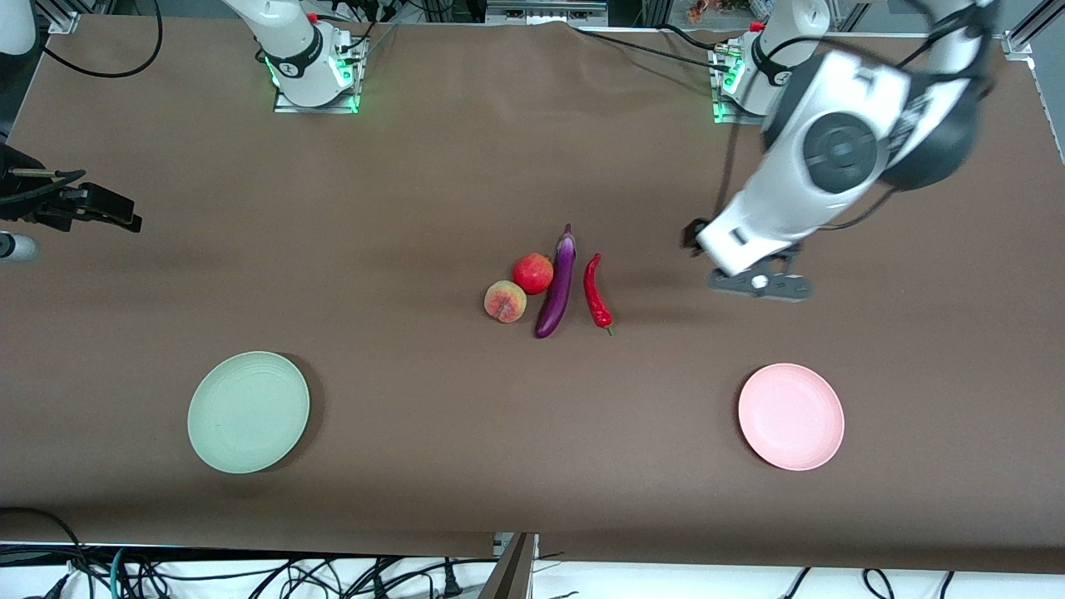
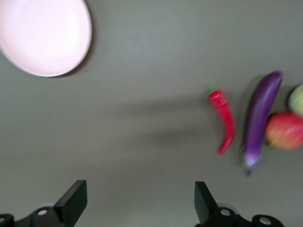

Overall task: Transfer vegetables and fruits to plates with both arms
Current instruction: 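Lower the left gripper onto the red chili pepper and grasp it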

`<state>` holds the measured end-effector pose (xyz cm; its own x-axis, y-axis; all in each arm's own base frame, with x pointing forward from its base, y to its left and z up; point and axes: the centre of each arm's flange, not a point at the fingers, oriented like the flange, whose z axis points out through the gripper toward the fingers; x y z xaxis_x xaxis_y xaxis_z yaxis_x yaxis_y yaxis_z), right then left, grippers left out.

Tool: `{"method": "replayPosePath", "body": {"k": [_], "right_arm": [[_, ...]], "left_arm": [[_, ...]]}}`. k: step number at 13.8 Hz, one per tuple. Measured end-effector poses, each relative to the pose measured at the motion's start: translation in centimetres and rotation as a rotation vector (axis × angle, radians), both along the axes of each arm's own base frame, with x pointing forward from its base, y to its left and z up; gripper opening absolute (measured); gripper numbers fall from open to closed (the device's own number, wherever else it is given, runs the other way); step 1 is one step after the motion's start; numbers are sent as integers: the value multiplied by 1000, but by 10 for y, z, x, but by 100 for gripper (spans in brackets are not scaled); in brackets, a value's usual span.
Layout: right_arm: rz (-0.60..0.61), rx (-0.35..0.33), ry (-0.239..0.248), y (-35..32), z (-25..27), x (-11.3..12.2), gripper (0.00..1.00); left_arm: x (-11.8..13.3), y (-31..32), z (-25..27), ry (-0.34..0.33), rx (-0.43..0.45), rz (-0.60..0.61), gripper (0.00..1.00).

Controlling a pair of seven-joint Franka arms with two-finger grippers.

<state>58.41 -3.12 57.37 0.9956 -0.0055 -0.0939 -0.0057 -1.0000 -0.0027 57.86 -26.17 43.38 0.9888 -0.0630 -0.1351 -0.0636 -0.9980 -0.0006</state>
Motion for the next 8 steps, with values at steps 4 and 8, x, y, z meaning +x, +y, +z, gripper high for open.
{"method": "replayPosePath", "body": {"k": [4,8], "right_arm": [[16,2,19,8,-13,6,100],[26,2,41,14,-35,17,100]], "left_arm": [[2,-72,-87,-34,-15,152,100],[-19,-126,-167,-21,-2,245,100]]}}
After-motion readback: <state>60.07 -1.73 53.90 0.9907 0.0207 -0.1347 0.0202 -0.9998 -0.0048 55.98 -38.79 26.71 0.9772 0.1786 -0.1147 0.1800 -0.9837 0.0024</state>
